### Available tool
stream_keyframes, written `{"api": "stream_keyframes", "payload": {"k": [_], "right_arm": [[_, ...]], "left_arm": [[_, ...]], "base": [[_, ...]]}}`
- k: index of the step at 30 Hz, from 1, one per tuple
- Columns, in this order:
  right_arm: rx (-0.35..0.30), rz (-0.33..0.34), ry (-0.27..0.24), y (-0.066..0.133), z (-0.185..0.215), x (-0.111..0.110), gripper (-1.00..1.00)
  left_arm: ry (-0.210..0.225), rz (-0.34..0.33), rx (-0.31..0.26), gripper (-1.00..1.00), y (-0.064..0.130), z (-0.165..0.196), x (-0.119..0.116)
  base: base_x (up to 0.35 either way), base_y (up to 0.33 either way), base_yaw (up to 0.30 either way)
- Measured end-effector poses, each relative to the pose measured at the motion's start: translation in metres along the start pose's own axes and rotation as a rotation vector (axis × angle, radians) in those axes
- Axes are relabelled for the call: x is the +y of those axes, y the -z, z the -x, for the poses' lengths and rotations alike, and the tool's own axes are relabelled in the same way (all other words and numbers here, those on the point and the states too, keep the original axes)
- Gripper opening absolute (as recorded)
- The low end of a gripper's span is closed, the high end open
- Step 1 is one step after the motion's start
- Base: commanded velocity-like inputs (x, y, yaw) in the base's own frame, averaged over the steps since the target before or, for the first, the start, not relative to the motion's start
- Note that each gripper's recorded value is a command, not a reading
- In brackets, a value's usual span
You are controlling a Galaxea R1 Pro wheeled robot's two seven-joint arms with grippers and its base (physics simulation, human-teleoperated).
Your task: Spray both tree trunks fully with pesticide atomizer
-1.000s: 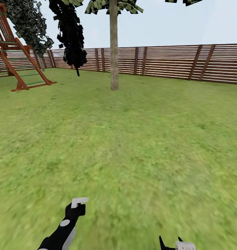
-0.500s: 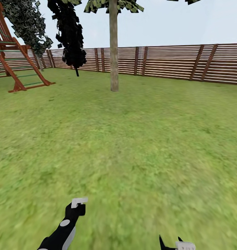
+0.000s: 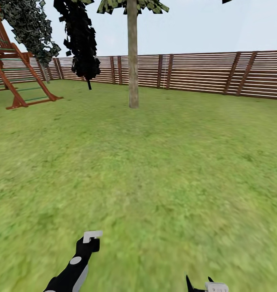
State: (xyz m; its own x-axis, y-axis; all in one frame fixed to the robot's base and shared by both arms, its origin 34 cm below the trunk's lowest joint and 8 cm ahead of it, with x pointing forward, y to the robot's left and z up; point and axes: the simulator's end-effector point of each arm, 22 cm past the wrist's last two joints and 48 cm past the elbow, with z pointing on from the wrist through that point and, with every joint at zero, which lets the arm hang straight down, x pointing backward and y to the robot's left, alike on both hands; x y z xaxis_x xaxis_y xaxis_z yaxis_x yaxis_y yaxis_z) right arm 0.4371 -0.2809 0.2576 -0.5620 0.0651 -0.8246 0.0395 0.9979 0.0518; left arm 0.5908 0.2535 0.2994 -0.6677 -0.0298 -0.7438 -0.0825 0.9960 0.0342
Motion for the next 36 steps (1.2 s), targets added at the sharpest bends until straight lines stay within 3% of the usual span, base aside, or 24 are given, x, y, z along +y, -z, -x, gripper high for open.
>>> {"api": "stream_keyframes", "payload": {"k": [16, 19, 36], "right_arm": [[-0.006, -0.002, -0.019, -0.001, 0.001, 0.009, 1.0], [-0.08, -0.043, 0.031, -0.012, 0.032, -0.018, 1.0], [-0.08, -0.018, 0.044, -0.014, 0.033, -0.01, 1.0]], "left_arm": [[-0.001, -0.002, 0.001, -1.0, 0.0, -0.001, -0.001], [0.0, -0.002, 0.001, -1.0, 0.0, -0.001, -0.001], [0.0, -0.004, 0.0, -1.0, 0.0, 0.0, -0.002]], "base": [[0.34, 0.0, 0.0], [0.34, 0.0, 0.0], [0.34, 0.0, 0.0]]}}
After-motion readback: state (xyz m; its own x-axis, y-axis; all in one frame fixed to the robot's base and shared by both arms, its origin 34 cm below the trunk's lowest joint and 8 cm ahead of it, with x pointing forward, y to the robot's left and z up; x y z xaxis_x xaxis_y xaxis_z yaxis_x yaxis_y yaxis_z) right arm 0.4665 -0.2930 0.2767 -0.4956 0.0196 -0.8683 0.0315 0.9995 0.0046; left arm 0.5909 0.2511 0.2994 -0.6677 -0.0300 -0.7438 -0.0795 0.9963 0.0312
